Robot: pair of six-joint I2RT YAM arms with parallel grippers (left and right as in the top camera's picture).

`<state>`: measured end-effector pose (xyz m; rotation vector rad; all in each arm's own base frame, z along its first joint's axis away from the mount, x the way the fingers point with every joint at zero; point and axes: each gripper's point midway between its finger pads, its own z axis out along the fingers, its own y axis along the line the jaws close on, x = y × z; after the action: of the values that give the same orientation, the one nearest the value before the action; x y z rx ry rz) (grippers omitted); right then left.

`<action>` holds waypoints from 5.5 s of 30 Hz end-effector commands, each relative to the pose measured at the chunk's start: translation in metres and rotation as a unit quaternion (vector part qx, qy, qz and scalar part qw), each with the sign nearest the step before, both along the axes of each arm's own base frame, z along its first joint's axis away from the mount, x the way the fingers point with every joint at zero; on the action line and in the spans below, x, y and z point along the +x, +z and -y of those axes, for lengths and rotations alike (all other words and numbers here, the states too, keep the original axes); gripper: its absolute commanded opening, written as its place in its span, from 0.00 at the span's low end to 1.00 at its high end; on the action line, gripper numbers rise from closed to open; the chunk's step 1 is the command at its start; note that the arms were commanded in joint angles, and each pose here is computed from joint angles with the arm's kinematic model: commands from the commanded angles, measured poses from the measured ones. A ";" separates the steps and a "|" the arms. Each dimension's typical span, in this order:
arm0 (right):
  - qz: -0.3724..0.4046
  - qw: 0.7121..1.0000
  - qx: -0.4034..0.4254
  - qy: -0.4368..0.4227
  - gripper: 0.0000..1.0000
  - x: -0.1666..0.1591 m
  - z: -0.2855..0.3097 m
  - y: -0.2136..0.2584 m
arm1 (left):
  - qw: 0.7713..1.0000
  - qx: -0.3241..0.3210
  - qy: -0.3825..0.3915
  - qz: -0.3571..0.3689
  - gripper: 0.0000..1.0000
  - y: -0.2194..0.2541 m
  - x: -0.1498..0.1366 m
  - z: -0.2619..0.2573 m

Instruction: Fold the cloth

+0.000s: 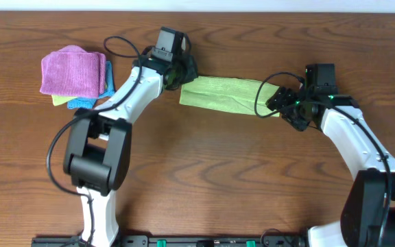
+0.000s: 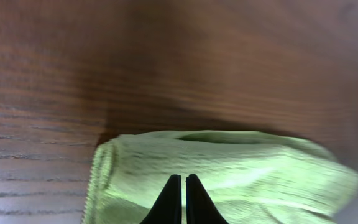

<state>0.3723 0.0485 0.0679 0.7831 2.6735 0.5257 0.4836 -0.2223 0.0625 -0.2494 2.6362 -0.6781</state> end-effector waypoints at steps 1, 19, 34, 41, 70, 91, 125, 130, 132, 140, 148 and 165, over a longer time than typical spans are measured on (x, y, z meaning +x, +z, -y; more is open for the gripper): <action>0.011 1.000 0.007 -0.006 0.76 0.004 -0.003 0.010 | 1.000 0.016 0.015 -0.022 0.06 -0.030 0.003 -0.005; -0.039 0.999 0.001 -0.002 0.74 0.006 -0.013 -0.038 | 0.998 0.037 0.024 -0.044 0.06 -0.060 0.001 -0.011; -0.042 0.999 -0.004 -0.002 0.70 0.017 -0.021 -0.067 | 0.997 0.041 0.024 -0.054 0.06 -0.063 -0.004 -0.013; -0.046 0.999 -0.012 -0.005 0.69 0.020 -0.019 -0.082 | 0.996 0.051 0.026 -0.066 0.06 -0.067 -0.009 -0.017; 0.003 0.998 -0.065 -0.009 0.01 0.043 -0.002 -0.086 | 0.993 0.067 0.030 -0.088 0.06 -0.072 -0.019 -0.024; 0.077 0.993 -0.059 0.067 0.01 0.052 -0.035 -0.034 | 0.991 0.081 0.032 -0.105 0.06 -0.076 -0.027 -0.029; 0.188 0.963 -0.010 0.192 0.01 0.055 -0.156 0.023 | 0.990 0.081 0.032 -0.108 0.06 -0.077 -0.028 -0.029; 0.207 0.957 -0.003 0.204 0.01 0.056 -0.172 0.031 | 0.990 0.081 0.032 -0.108 0.06 -0.077 -0.028 -0.029; 0.212 0.955 -0.001 0.208 0.01 0.055 -0.176 0.033 | 0.990 0.081 0.032 -0.108 0.06 -0.077 -0.028 -0.029; 0.228 0.945 0.001 0.234 0.01 0.050 -0.199 0.041 | 0.991 0.077 0.029 -0.110 0.06 -0.076 -0.029 -0.028; 0.241 0.940 -0.015 0.239 0.01 0.056 -0.201 0.051 | 0.991 0.073 0.028 -0.109 0.06 -0.072 -0.029 -0.026; 0.230 0.942 -0.019 0.244 0.01 0.056 -0.203 0.037 | 0.994 0.060 0.033 -0.087 0.06 -0.041 -0.021 -0.038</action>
<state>0.4253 0.2444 0.1017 -0.0035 2.4161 0.6727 0.4584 -0.1949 0.0073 -0.3803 2.8389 -0.5041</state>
